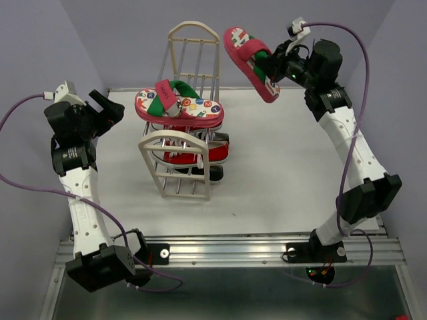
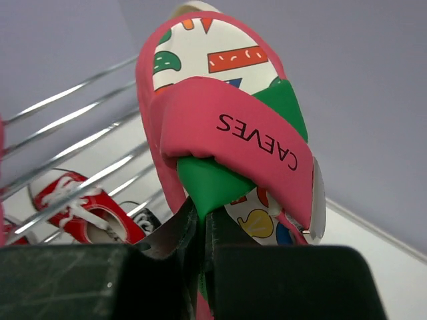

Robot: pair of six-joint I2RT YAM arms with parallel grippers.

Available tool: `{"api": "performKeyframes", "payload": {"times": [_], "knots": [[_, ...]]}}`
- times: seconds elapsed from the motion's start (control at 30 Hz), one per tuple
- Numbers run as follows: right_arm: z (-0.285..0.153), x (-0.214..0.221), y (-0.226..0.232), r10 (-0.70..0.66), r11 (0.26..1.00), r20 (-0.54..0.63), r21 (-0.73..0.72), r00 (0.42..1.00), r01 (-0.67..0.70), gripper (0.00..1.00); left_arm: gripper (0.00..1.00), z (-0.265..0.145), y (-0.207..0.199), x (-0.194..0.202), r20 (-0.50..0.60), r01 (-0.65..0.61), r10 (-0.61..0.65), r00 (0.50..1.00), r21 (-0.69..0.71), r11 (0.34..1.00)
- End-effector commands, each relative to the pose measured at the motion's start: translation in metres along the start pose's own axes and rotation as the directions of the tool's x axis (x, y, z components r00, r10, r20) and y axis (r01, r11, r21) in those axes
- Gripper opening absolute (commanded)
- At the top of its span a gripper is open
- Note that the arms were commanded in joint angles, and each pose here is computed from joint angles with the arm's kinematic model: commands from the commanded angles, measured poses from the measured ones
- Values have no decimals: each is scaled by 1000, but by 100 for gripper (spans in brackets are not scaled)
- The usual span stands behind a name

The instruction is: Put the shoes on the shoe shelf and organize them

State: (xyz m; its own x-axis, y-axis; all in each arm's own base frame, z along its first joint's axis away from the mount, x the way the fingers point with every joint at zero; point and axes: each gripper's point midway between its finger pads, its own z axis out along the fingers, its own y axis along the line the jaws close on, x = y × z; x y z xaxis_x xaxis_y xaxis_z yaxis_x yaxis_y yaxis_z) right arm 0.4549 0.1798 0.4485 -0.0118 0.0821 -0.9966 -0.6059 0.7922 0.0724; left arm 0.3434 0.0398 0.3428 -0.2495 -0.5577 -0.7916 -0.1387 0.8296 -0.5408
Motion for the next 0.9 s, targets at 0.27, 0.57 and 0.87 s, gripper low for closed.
{"api": "performKeyframes", "payload": {"times": [0.27, 0.57, 0.87], "knots": [[51, -107, 131, -165, 907, 281, -334, 945, 258, 1, 99, 2, -10, -7, 22, -34, 32, 999, 64, 997], [78, -98, 185, -203, 863, 336, -383, 920, 330, 1, 99, -2, -13, -9, 34, -45, 43, 999, 70, 996], [96, -84, 202, -237, 842, 355, -389, 904, 373, 1, 99, -5, -15, -9, 38, -50, 47, 998, 79, 996]]}}
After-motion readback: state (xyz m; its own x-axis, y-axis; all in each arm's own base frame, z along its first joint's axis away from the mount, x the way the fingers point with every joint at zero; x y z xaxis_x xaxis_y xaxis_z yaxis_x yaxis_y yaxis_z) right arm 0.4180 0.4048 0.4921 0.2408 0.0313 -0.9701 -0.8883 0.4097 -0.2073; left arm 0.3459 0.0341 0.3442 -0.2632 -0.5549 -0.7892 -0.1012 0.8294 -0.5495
